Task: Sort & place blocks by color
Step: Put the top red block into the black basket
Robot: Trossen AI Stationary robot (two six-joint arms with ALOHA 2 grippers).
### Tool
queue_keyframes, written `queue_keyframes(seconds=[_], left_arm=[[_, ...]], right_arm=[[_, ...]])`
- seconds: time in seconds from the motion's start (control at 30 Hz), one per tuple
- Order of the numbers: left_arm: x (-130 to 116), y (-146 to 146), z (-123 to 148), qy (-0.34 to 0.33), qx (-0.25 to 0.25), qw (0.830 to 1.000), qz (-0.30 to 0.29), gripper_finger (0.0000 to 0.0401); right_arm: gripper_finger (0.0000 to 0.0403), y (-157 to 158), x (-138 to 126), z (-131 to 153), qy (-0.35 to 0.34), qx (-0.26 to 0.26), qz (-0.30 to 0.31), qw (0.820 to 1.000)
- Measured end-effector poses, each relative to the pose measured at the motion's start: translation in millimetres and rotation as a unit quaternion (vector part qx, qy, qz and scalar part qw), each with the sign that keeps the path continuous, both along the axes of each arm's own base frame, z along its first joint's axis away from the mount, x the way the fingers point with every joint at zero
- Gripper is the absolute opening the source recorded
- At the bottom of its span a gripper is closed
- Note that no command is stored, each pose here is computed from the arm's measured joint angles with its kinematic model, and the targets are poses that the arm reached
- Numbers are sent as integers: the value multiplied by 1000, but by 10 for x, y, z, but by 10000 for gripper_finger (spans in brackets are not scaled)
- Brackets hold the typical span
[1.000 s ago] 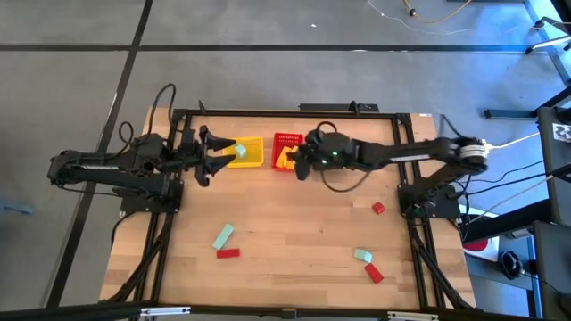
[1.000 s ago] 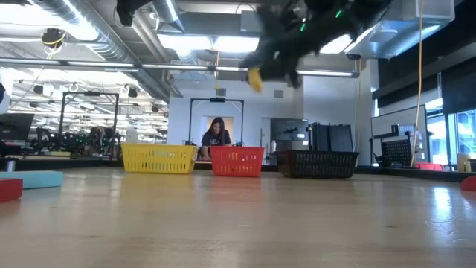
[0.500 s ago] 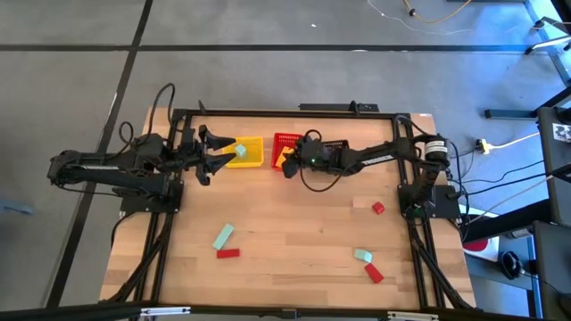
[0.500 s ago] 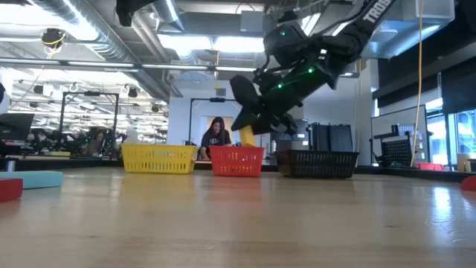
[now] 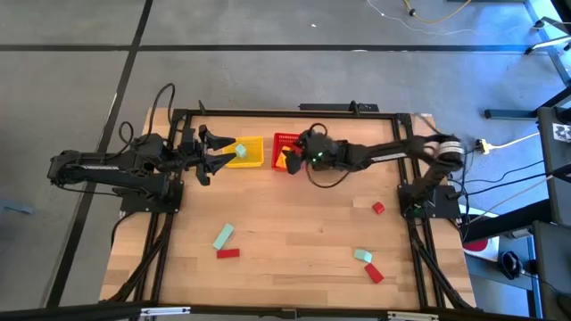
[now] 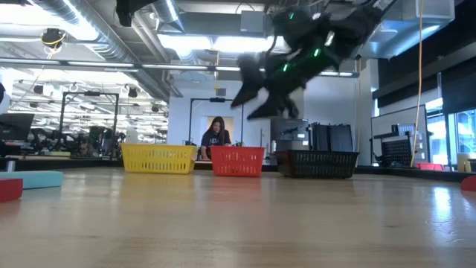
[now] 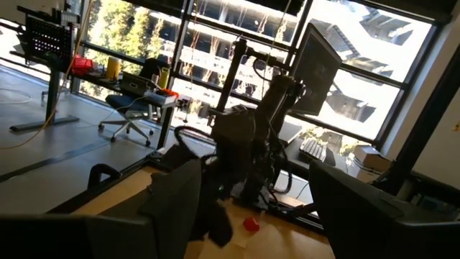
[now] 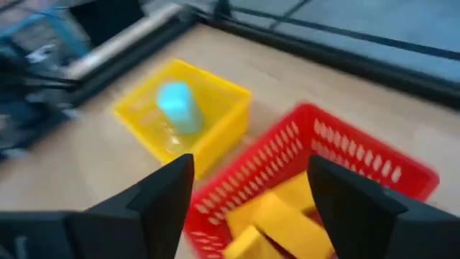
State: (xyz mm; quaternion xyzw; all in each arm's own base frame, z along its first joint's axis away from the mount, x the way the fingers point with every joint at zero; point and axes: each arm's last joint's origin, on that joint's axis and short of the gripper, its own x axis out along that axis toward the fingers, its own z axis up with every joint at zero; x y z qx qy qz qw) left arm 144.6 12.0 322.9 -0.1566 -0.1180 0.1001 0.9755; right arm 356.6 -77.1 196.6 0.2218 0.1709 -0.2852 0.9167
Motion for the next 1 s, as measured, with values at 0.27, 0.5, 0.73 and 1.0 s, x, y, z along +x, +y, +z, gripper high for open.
queue_keyframes(seconds=[0.27,0.5,0.73,1.0], left_arm=[[0,0,0,0,0,1000,1,250],[-1,3,0,0,-1,1000,5,250],[-3,9,0,0,-3,1000,16,250],[-5,9,7,-4,-3,1000,16,250]], right_arm=[[283,320,-665,566,106,116,147,977],[283,767,-1341,529,324,248,64,911],[283,971,-1635,97,411,320,-24,853],[284,970,-1940,-334,477,361,-79,797]])
